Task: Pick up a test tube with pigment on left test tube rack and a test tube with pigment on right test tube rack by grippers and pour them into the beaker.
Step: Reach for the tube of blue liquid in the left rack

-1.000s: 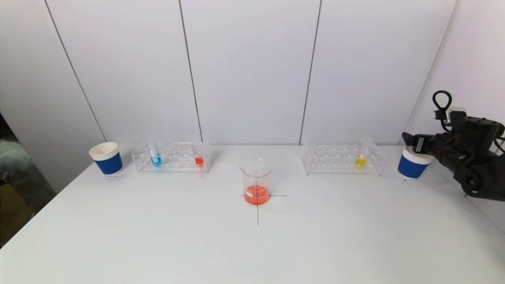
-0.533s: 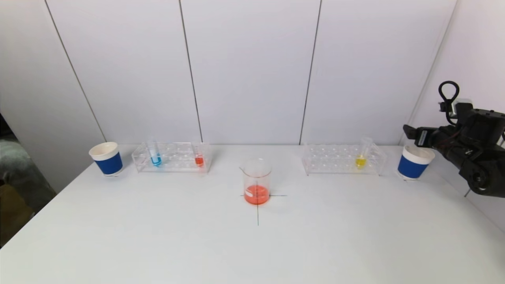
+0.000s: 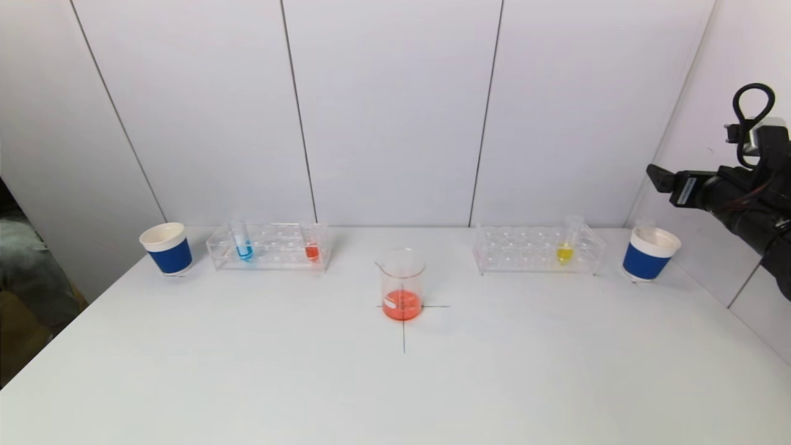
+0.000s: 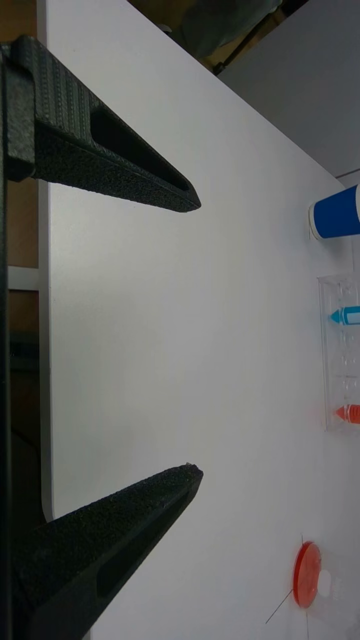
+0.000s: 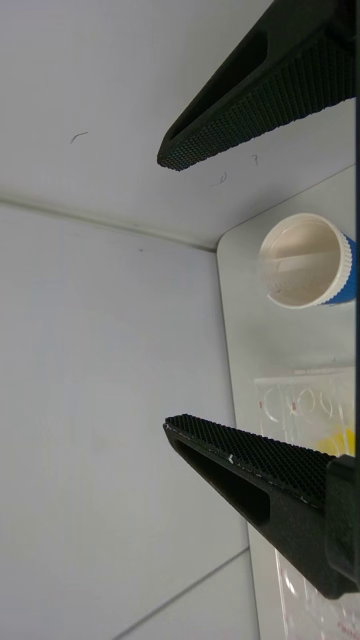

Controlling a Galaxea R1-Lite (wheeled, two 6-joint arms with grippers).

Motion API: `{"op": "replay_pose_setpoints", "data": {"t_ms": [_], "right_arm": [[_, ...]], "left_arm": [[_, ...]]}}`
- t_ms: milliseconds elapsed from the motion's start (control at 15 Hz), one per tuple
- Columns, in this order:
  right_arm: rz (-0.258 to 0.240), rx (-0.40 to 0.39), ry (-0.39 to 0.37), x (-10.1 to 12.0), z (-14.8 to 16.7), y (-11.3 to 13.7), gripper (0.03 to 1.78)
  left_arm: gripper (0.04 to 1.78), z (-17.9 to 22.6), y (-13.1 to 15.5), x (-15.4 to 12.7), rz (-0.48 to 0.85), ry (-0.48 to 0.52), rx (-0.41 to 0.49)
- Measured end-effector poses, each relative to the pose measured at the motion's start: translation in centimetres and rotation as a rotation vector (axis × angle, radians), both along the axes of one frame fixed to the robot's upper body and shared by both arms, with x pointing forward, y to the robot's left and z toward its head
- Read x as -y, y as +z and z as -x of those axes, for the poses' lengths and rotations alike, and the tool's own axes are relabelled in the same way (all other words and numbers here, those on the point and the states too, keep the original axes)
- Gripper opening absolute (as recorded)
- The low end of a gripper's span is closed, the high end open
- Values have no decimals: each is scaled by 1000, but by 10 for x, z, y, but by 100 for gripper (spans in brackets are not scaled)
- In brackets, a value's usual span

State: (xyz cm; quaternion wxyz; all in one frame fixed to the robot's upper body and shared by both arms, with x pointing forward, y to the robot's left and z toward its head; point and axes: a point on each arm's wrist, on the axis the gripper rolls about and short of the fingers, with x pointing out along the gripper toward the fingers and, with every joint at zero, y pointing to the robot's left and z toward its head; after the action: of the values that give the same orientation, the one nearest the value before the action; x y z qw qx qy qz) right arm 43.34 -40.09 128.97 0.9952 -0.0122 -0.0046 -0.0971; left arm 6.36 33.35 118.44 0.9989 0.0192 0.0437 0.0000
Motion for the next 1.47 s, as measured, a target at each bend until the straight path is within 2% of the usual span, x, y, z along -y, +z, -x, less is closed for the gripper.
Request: {"op": "replay_pose_setpoints", "data": {"t_ms": [267, 600, 733, 1000, 1467], "right_arm": [[1, 44, 44, -16, 22, 17, 177], [-19, 48, 113, -44, 62, 22, 177], [-21, 34, 136, -53, 88, 19, 177], [-22, 35, 123, -62, 151, 9, 177], [-18, 133, 117, -63, 265, -7, 177]], "left_arm": [[176, 0, 0, 0, 0, 1, 0], [176, 0, 0, 0, 0, 1, 0], [176, 0, 0, 0, 0, 0, 0], [176, 0, 0, 0, 0, 1, 0], [176, 0, 0, 0, 0, 1, -1]]}}
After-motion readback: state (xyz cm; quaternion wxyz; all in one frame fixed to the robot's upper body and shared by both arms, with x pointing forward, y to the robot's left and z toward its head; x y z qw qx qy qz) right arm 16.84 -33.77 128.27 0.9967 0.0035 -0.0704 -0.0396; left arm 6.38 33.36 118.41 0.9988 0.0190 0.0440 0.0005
